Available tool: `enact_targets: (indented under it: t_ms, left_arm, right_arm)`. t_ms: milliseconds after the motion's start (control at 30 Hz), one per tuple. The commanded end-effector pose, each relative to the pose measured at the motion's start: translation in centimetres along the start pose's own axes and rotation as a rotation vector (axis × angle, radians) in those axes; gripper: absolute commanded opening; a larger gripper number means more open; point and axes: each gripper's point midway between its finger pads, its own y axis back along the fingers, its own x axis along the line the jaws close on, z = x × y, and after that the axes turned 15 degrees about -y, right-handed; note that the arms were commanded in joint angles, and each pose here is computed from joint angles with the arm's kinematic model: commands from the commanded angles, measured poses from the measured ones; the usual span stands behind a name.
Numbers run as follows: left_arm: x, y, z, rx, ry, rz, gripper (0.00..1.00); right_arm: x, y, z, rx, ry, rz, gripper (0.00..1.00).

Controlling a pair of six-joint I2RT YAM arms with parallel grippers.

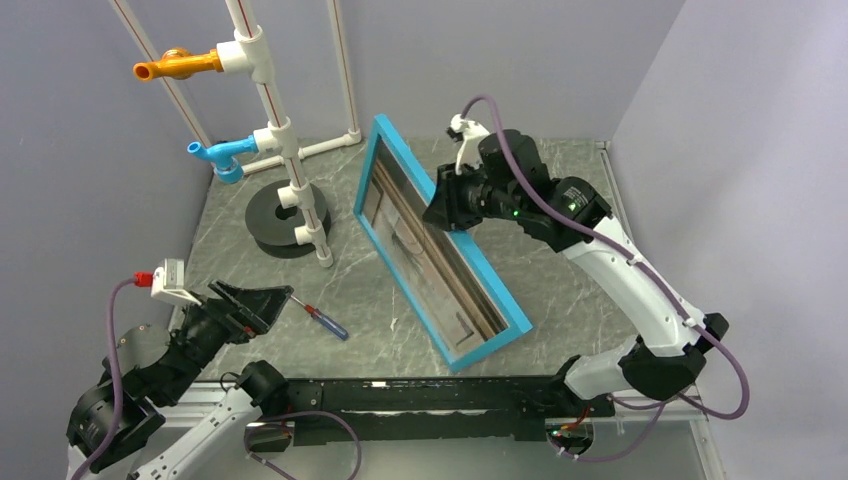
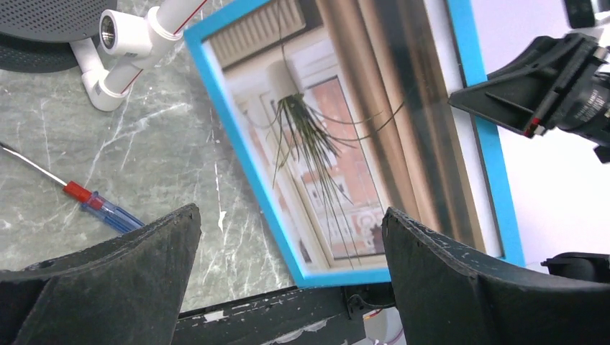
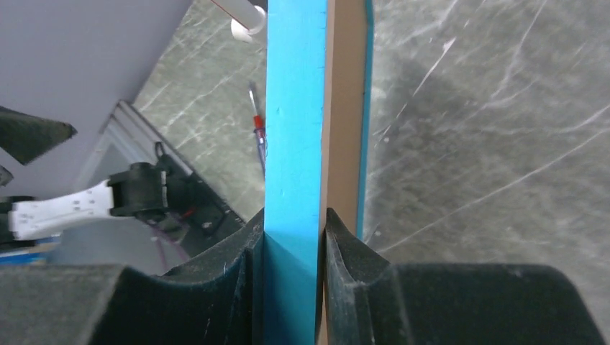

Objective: Take the photo out of the frame

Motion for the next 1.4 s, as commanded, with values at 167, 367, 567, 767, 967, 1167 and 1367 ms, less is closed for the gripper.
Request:
enact_targets:
  t_ms: [167,367,567,767,967,1167,1367]
  left_arm:
    - [0.0,-0.4,0.1,-0.004,-0.010,0.006,0.98]
    - [-0.5,-1.4,-0.5,0.018,-0.020,-0.015,0.98]
    - [-1.2,-2.3,-1.0,0.040,-0.031,-0.039,0.98]
    - [-1.4,-3.2,-2.3,0.079,-0.030,-0.058,0.98]
    - [-0.9,-3.4,-3.8,0.104,-0.015,-0.064,0.98]
    - [-0.2,-3.3,-5.4,0.128,0.009,-0.064,0.98]
    - [0.5,-3.0,-6.3,0.143,0.021,-0.052,0.97]
  right_arm:
    - [-1.4,1.3,5.0,-0.029,-0.310,0.424,0.00]
    - [-9.2,-1.8,4.4,-0.006,-0.477,0.408,0.00]
    - [-14.5,-3.6,3.9,-0.050,-0.582,0.343,0.00]
    - [-19.7,-4.4,3.8,-0.193,-0.609,0.112,0.00]
    - [-22.7,-4.6,3.8,-0.368,-0.670,0.066,0.00]
    - [-25.1,-5.4,4.2,-0.496,-0.698,0.032,0.00]
    - [-27.8,-7.8,5.5,-0.553,-0.738,0.017,0.00]
